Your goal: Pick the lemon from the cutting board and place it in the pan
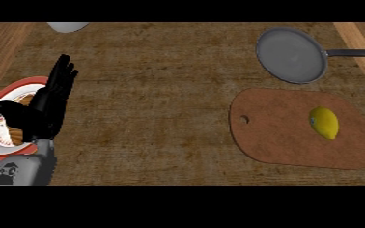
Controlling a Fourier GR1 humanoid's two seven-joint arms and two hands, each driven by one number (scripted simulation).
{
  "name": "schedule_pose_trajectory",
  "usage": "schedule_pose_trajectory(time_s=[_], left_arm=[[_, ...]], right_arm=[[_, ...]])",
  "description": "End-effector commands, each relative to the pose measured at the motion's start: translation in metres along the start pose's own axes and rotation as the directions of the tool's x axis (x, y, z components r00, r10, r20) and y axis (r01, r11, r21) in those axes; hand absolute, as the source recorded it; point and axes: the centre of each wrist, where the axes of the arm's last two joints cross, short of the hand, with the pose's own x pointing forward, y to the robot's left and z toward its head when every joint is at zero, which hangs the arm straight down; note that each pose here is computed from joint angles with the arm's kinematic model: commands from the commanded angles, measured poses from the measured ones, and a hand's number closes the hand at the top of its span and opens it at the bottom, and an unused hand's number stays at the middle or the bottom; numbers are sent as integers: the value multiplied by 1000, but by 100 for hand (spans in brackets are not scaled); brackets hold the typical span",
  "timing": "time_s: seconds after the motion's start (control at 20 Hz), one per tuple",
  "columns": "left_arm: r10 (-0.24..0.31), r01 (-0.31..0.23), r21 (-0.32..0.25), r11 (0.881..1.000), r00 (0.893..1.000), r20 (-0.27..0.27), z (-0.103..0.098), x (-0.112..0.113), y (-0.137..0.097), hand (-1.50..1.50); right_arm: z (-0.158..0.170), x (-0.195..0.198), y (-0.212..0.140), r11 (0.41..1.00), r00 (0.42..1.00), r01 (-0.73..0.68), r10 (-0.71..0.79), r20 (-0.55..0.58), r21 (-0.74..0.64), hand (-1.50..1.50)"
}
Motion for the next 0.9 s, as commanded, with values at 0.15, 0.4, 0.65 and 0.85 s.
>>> schedule_pose_trajectory(time_s=[0.15,0.4,0.65,0.85], left_arm=[[-4,4,-10,1000,1000,2,-9,11,-15,0],[3,-4,-18,1000,1000,-12,-5,-10,-6,0],[11,-11,-19,1000,1000,-13,-20,11,-33,0],[-13,13,-29,999,1000,6,-22,8,-1,0]], right_arm=[[-7,59,-86,924,950,-289,309,-47,249,-150],[-29,94,-108,885,919,-334,382,-97,324,-150],[-71,112,-92,859,892,-423,451,-35,290,-150],[-88,103,-66,866,905,-395,425,-35,307,-150]])
